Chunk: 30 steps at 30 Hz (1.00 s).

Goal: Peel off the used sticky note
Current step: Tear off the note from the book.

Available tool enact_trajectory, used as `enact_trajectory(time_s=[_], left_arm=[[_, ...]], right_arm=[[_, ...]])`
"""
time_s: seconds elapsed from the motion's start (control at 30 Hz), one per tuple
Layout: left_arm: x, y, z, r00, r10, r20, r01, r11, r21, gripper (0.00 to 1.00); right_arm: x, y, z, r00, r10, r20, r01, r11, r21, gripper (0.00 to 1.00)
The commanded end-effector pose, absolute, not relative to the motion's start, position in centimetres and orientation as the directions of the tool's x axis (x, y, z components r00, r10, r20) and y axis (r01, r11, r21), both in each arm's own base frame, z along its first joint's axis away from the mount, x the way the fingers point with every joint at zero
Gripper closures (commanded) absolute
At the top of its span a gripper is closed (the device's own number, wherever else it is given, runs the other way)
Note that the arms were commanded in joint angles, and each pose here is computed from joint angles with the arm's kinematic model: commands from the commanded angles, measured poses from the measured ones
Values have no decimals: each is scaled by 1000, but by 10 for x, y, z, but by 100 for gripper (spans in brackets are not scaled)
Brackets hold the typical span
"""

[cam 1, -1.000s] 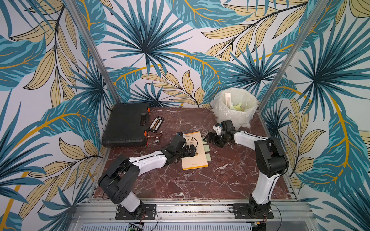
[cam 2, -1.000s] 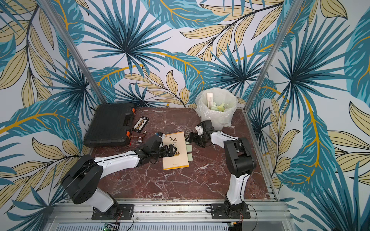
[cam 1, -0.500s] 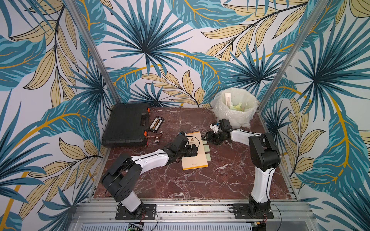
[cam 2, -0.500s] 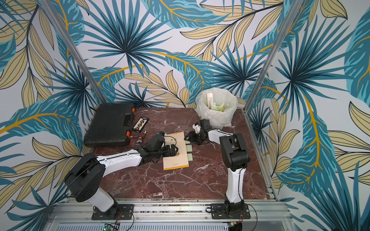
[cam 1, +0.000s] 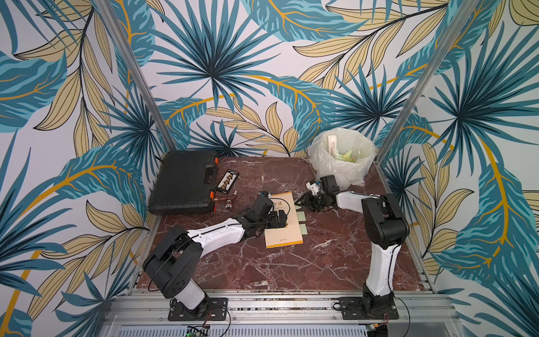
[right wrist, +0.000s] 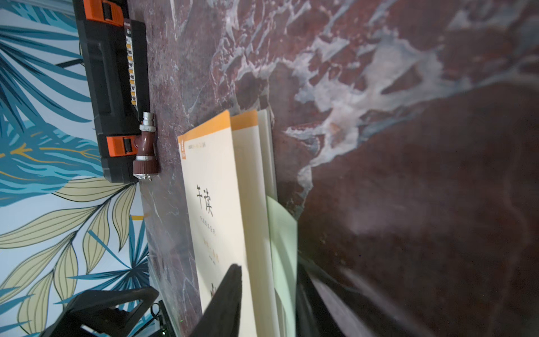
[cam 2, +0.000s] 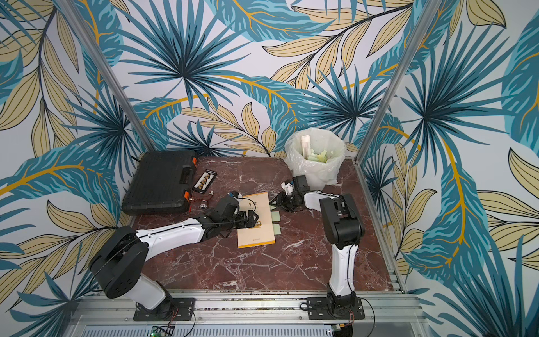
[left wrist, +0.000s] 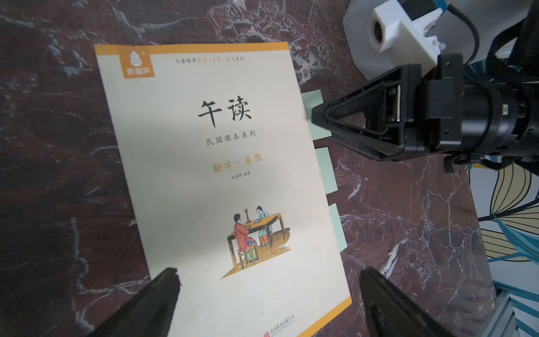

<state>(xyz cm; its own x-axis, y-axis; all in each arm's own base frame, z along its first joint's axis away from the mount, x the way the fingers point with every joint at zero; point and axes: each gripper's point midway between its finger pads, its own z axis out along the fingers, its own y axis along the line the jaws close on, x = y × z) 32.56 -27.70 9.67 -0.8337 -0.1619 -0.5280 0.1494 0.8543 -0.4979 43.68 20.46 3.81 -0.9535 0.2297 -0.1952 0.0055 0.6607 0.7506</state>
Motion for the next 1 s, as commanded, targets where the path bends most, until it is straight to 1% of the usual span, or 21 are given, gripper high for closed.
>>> enact_trajectory(time_s=[0.0, 0.17, 0.23, 0.53, 0.97], left_arm=[[326, -278, 116, -813, -163, -559, 174, 848, -501, 0], [323, -278, 125, -811, -167, -561, 186, 836, -516, 0], [321, -280, 131, -810, -168, -562, 195, 826, -528, 0], [315, -296, 139, -829, -127, -545, 240, 799, -551, 0], [307, -347, 160, -830, -31, -556, 348, 751, -561, 0]], right_arm=[[437, 203, 46, -946, 251, -205, 4, 642, 766, 76], [435, 200, 50, -940, 260, -219, 4, 652, 758, 92], [432, 198, 52, -938, 261, -226, 2, 658, 753, 100], [413, 187, 74, -921, 276, -274, -10, 688, 726, 100], [371, 171, 111, -892, 293, -344, -34, 715, 699, 100]])
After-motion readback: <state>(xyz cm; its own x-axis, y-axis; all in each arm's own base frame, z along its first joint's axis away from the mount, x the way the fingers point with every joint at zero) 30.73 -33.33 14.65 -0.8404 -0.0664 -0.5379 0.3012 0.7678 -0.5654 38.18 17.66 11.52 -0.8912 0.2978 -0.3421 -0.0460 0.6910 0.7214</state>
